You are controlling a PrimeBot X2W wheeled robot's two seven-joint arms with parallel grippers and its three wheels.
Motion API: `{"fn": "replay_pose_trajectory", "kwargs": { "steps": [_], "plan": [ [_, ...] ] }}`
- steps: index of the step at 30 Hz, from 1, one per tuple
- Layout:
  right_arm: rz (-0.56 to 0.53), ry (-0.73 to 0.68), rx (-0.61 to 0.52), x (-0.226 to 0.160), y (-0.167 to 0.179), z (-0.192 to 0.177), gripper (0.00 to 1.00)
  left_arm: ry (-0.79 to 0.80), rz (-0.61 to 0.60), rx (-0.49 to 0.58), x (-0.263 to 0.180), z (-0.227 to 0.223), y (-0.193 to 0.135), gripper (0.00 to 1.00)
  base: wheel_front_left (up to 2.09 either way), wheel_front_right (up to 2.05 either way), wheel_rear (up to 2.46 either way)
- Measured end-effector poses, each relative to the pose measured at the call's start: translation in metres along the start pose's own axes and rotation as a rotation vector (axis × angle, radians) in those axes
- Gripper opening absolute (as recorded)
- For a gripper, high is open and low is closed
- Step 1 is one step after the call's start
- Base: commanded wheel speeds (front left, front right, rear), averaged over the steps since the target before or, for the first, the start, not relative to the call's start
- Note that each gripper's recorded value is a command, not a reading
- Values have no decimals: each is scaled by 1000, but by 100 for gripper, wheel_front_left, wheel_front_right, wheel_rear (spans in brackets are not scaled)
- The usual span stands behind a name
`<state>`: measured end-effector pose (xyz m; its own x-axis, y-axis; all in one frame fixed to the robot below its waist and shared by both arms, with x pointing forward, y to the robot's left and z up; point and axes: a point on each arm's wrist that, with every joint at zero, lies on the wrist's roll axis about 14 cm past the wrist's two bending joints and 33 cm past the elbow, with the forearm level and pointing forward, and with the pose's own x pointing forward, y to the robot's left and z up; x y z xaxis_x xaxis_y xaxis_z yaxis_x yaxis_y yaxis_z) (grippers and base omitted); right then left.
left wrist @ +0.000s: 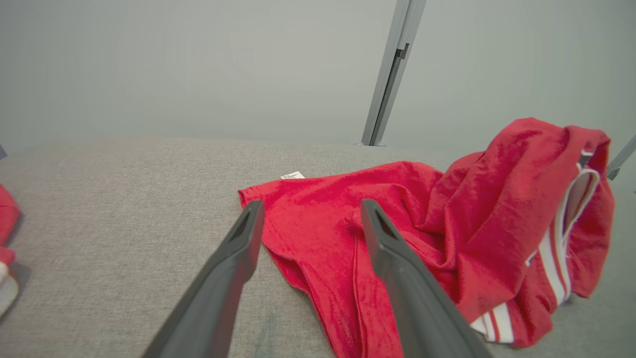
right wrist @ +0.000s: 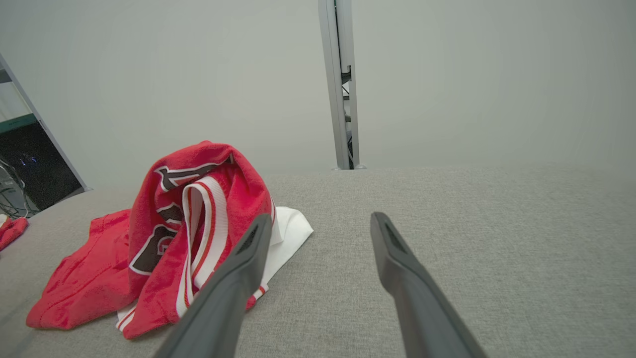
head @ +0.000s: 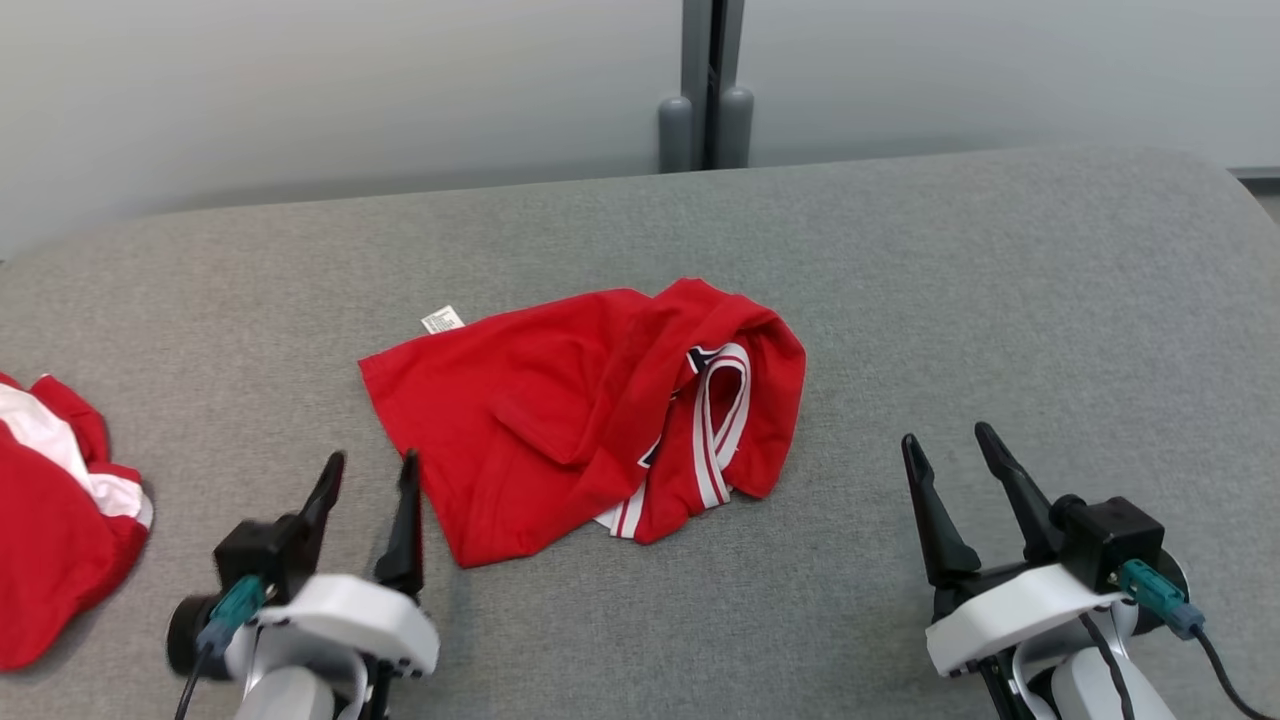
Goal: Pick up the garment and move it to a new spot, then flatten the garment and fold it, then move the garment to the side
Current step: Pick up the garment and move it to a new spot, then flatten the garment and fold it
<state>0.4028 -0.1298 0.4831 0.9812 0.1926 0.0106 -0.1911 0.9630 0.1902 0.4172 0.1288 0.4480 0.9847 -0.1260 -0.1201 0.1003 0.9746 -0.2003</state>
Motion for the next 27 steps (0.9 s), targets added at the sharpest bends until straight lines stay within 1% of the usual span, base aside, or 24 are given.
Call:
{"fn": "replay_pose_trajectory", "kwargs": {
  "steps": [3, 9, 15, 20, 24, 27],
  "plan": [
    [15, 9, -3, -3, 6, -3, 100, 3, 72, 7, -18, -4, 24, 100, 0, 0, 0],
    [40, 12, -13, -6, 15, -3, 100, -20, 173, 14, -45, -1, 56, 100, 0, 0, 0],
    [52, 31, -14, -17, 21, -9, 100, -26, 182, 46, -64, -2, 62, 100, 0, 0, 0],
    [42, 38, -14, -25, 19, -12, 100, -25, 186, 63, -74, -3, 63, 100, 0, 0, 0],
    [44, 54, -12, -31, 20, -17, 100, -4, 190, 66, -83, -11, 64, 100, 0, 0, 0],
    [65, 65, -13, -31, 27, -21, 100, 1, 184, 52, -85, -14, 60, 100, 0, 0, 0]
  ]
}}
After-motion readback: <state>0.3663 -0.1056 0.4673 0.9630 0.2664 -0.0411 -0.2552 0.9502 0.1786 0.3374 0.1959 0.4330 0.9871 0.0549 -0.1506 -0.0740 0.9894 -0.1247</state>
